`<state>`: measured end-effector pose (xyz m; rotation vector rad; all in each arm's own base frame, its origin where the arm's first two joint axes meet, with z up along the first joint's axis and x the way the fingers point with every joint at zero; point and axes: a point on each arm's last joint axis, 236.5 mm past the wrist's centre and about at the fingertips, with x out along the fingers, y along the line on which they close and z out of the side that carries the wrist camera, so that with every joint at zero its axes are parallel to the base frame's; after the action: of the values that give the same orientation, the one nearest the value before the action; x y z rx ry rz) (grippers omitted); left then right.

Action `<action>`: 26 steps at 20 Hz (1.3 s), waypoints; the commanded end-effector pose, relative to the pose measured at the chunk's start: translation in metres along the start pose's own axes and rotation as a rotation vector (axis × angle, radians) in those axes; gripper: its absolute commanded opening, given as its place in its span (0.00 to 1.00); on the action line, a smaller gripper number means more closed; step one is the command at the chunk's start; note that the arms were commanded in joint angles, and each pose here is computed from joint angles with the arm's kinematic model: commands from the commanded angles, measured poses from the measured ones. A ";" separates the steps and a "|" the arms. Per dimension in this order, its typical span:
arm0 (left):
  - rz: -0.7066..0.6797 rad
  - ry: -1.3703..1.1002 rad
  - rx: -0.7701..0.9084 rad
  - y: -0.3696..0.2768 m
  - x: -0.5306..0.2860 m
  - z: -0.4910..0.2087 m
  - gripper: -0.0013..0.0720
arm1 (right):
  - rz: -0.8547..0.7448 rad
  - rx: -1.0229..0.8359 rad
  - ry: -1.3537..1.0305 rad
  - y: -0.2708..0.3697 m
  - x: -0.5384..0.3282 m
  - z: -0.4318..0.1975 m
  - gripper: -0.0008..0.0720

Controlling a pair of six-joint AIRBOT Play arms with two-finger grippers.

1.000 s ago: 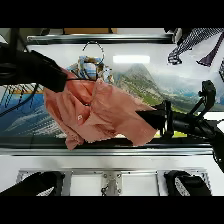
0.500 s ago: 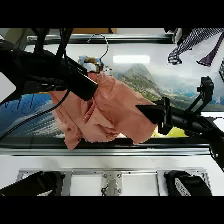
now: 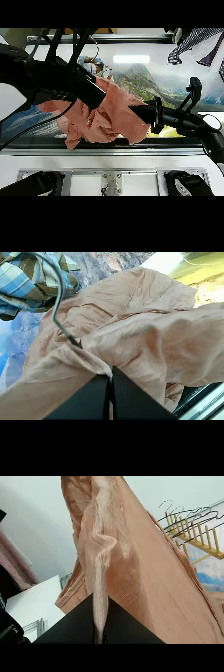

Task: Fold the clothes and pants, and hang the long-sleeved shirts on hangers.

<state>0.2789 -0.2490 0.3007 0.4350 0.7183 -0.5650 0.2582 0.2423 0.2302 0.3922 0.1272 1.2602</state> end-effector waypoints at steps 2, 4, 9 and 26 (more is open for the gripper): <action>0.008 -0.028 -0.021 0.010 -0.015 -0.002 0.59 | -0.001 0.001 -0.002 -0.001 0.001 0.000 0.01; 0.006 -0.045 -0.044 0.012 -0.023 -0.002 0.63 | -0.002 0.001 -0.002 -0.001 0.001 0.000 0.01; 0.006 -0.102 -0.074 0.019 -0.045 0.000 0.63 | 0.000 0.003 -0.009 0.000 0.001 0.002 0.01; 0.121 -0.127 -0.199 0.075 -0.045 0.000 0.03 | -0.781 -0.405 -0.165 -0.062 -0.167 0.192 0.01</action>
<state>0.2873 -0.1695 0.3564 0.2191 0.5955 -0.3990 0.3210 0.0886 0.3438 0.1472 -0.1096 0.6874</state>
